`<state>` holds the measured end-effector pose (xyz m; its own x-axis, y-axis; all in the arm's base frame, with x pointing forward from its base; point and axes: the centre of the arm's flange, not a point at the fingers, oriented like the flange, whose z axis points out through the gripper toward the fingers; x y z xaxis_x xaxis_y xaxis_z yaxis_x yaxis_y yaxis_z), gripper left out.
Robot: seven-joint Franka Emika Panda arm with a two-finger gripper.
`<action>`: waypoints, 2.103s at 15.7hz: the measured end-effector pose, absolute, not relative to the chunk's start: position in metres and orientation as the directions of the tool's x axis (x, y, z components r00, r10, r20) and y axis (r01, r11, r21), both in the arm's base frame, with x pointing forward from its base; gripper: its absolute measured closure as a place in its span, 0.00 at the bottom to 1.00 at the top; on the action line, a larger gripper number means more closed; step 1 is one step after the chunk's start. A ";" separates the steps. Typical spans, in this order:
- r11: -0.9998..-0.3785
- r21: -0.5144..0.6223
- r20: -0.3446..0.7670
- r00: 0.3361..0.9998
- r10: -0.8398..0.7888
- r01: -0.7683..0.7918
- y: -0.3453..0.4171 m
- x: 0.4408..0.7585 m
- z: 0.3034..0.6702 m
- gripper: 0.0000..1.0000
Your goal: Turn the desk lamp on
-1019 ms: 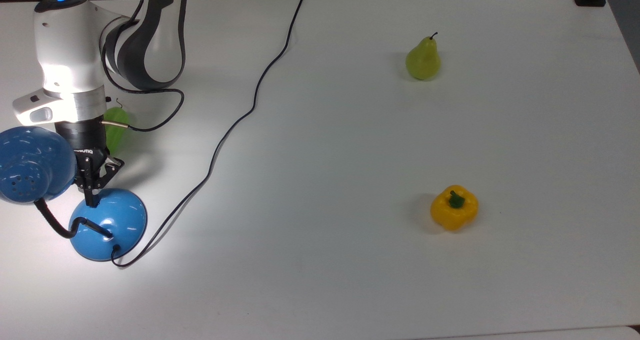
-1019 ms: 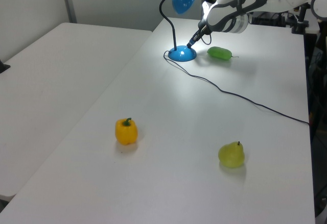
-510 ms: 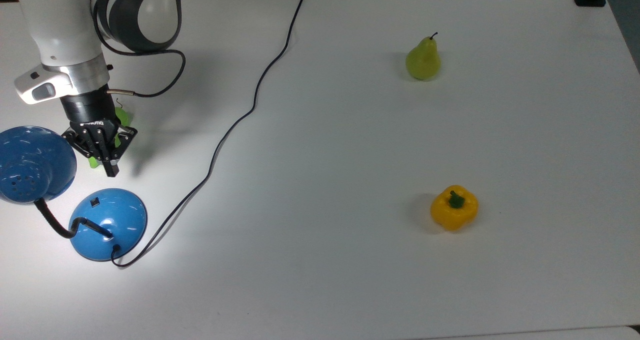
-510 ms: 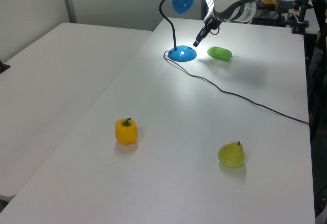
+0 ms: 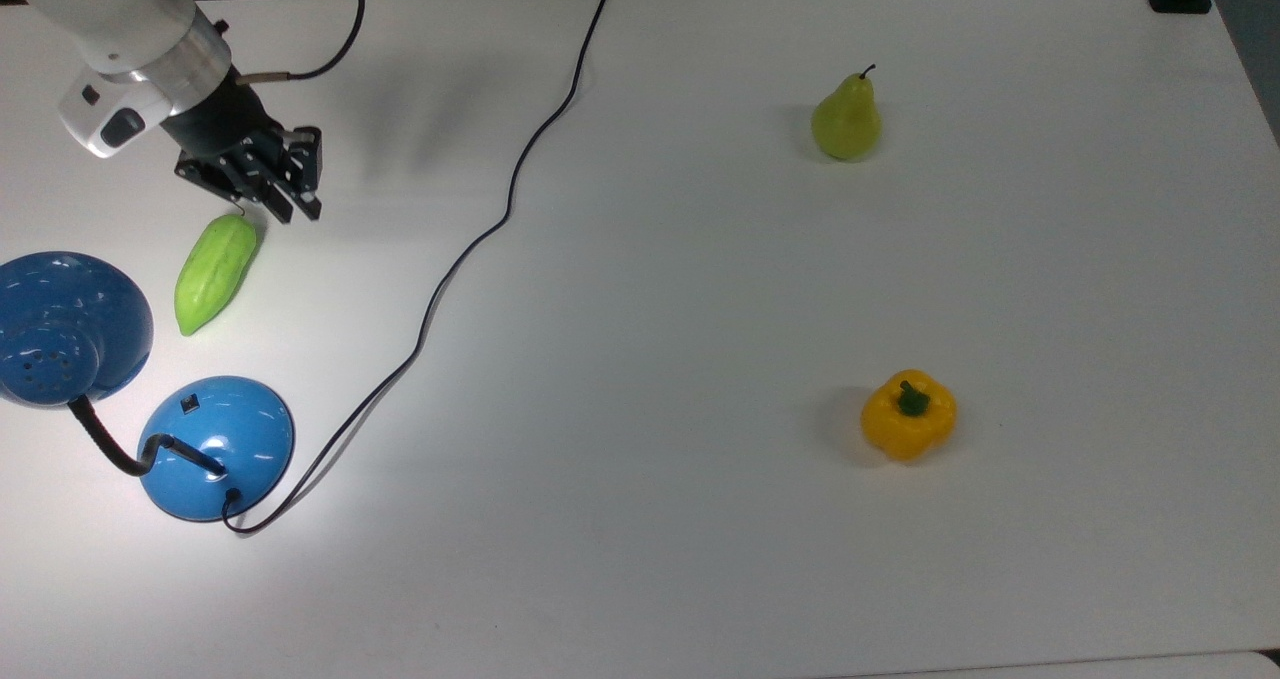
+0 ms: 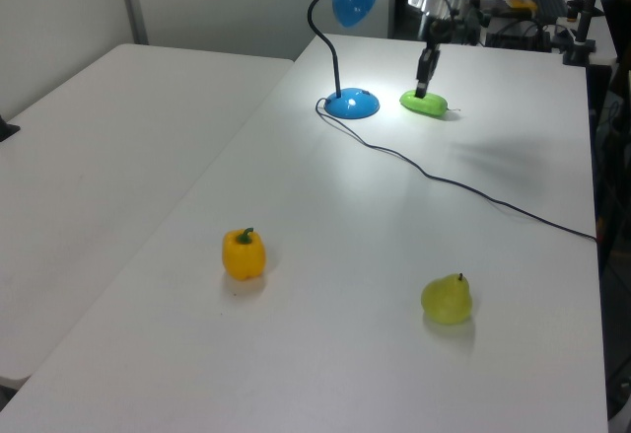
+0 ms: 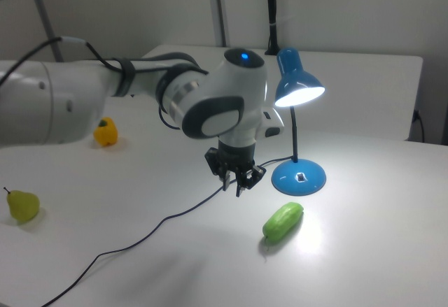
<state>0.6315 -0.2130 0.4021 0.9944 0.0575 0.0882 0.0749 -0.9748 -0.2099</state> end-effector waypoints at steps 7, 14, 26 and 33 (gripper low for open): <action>-0.997 -0.051 -0.160 0.985 0.059 0.052 -0.200 0.571 0.494 0.02; -0.996 0.011 -0.070 0.994 -0.084 -0.084 -0.122 0.541 0.598 0.00; -0.993 -0.066 0.099 0.989 -0.109 -0.103 0.002 0.540 0.643 0.00; -0.999 -0.014 0.117 0.993 0.031 0.033 0.001 0.561 0.618 0.00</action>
<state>0.5610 0.0013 0.6178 0.9927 0.0311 0.1165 0.0329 -0.9994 -0.0144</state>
